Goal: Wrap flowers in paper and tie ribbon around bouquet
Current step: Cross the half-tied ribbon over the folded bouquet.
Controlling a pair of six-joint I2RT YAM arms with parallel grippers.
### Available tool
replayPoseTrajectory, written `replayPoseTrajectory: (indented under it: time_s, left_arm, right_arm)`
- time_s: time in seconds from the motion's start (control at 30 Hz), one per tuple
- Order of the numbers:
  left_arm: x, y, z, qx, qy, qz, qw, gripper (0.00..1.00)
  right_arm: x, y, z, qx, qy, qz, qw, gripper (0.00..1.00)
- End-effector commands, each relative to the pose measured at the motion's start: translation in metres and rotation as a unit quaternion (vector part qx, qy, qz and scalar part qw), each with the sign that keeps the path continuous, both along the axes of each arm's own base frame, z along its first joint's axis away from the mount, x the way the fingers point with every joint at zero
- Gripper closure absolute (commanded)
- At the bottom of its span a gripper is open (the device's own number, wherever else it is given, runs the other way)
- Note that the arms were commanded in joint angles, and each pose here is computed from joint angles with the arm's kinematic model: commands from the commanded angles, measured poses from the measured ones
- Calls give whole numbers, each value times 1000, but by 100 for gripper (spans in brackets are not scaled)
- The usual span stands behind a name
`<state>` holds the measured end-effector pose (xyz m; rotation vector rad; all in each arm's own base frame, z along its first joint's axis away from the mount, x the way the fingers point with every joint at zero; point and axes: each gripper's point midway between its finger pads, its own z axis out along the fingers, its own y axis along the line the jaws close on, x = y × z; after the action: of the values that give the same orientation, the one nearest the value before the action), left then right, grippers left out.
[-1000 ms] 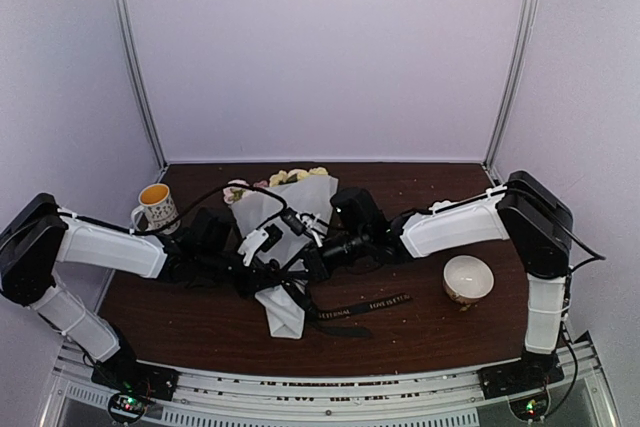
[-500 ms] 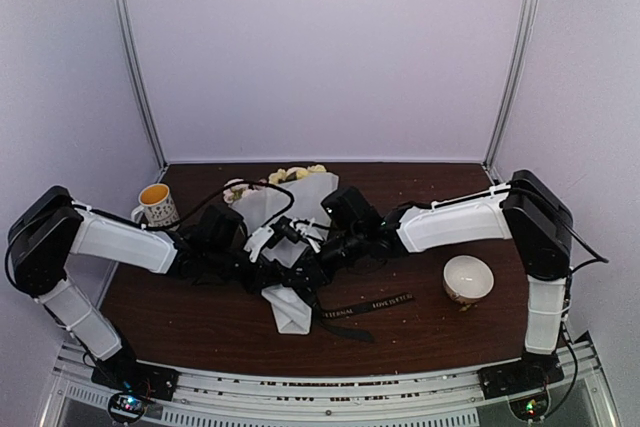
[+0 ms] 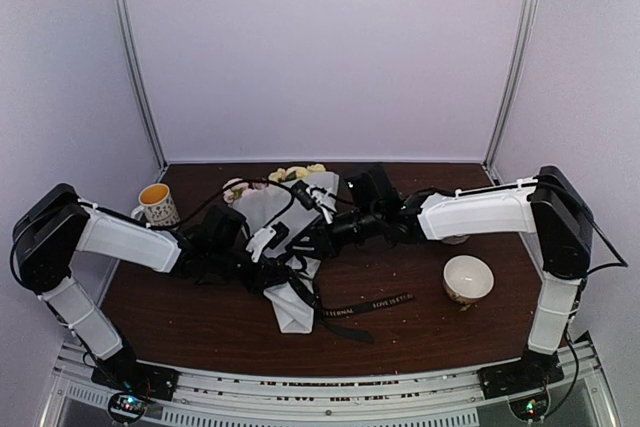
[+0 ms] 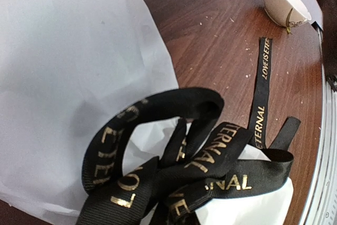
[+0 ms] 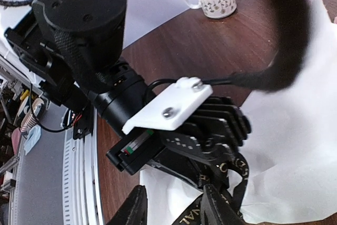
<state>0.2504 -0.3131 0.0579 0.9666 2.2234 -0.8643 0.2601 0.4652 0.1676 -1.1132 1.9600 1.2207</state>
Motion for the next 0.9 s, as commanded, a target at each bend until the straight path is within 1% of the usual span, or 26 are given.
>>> replayPoseTrajectory:
  time_s: [0.0,0.03,0.1,0.2,0.37,0.63,0.77,0.87]
  left_arm:
    - [10,-3,7,-9,-9,7,1000,99]
    - [10,-3,6,-7,-10,7,1000,99]
    - [10,-3,7,-6,-9,7,1000,98]
    - [10,-4,11,-11,-11,4,1000,98]
    - [10,-3,10,-6,-11,3,1000,98]
    - [9,-4,12,-7,-10,1,1000,98]
    - [9,-4,12,-8,-11,1,1000,98]
    - [9,-4,11,-6,-10,1,1000,98]
  right_arm:
    - [36,-13,13,43,1,-81,996,65]
    - [43,-16,12,42,-3,-98,994,66]
    - [57,-21,-4,8,-9,-127,992,72]
    - [64,-20,-32,-50,-2,-124,991,81]
    - [60,-19,-61,-79,23,-107,991,83]
    - [41,-4,-82,-90,69,-34,993,85]
    - [23,7,-73,-45,90,24,995,86]
    - [15,14,-72,-29,107,57,992,85]
